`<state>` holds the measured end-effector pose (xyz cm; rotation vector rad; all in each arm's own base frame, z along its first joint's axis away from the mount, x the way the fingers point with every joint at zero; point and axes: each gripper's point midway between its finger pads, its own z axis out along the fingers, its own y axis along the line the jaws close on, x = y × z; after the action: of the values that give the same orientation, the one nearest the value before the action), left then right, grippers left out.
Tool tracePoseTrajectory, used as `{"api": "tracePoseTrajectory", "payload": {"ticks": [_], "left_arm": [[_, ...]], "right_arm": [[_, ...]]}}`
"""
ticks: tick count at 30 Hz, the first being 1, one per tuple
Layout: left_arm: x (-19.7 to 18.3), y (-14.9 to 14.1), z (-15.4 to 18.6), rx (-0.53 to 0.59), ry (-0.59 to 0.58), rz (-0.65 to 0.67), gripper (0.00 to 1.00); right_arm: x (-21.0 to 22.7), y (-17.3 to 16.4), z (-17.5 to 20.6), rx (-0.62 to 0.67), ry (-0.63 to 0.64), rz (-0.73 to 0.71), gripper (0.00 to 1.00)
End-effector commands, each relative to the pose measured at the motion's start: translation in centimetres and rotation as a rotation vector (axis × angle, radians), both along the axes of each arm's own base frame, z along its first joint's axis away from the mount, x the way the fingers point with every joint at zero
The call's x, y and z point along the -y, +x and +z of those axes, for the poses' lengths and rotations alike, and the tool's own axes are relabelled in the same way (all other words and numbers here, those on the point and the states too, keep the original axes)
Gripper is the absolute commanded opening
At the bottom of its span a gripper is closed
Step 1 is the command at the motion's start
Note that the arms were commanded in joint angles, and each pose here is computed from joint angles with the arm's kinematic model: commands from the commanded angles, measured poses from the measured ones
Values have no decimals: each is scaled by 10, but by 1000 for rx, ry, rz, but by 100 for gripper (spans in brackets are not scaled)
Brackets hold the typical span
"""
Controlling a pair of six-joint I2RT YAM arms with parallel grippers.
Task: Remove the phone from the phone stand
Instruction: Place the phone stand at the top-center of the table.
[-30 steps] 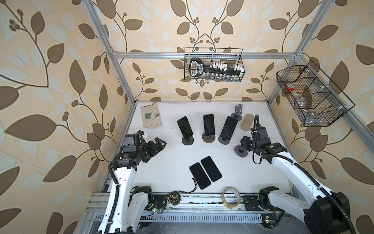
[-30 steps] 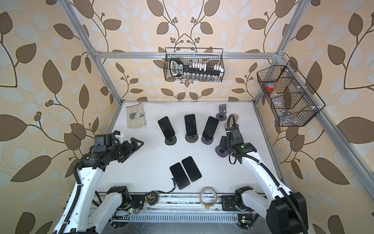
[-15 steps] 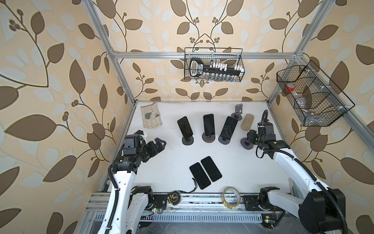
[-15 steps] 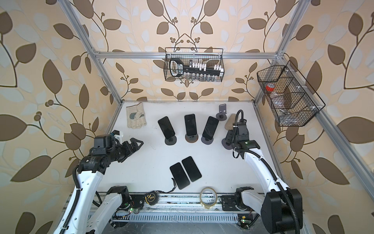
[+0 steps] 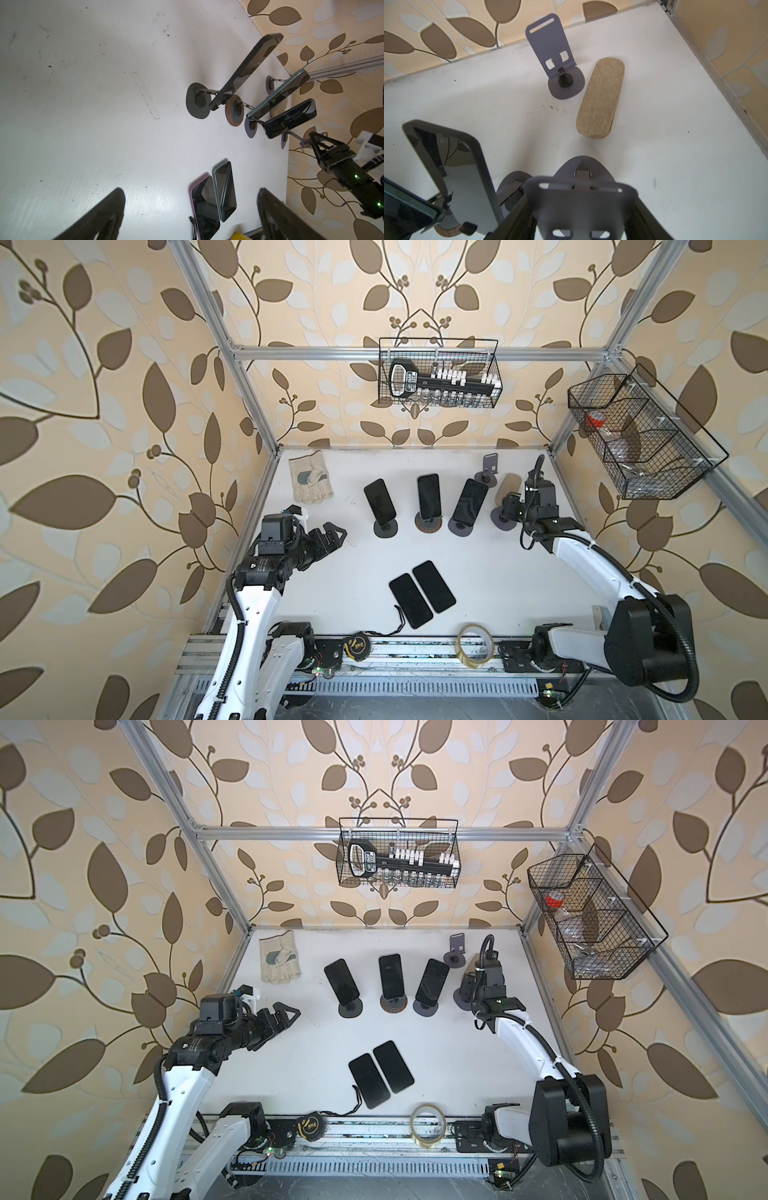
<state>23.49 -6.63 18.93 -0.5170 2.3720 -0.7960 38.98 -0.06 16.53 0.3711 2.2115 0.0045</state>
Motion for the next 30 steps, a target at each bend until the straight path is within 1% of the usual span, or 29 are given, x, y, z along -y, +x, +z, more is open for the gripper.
{"api": "tracePoseTrajectory", "payload": {"ticks": [1,5,10,13,21,25,30], "left_arm": [[8,1,5,32,-8,-39,99],[8,0,4,29,4,-39,99],[7,0,4,32,14,-36,99],[5,-1,6,29,30,-37,99],[10,1,-1,2,1,-48,99],[8,1,-3,-5,2,-39,99],[6,2,-4,-12,11,-27,99]], "right_arm": [[2,32,40,106,-45,23,48],[1,57,47,120,-54,42,48],[-4,88,56,122,-75,101,50],[-12,100,61,132,-67,146,50],[-48,114,57,140,28,325,50],[-56,121,57,167,30,358,50],[-70,133,54,149,21,408,50]]}}
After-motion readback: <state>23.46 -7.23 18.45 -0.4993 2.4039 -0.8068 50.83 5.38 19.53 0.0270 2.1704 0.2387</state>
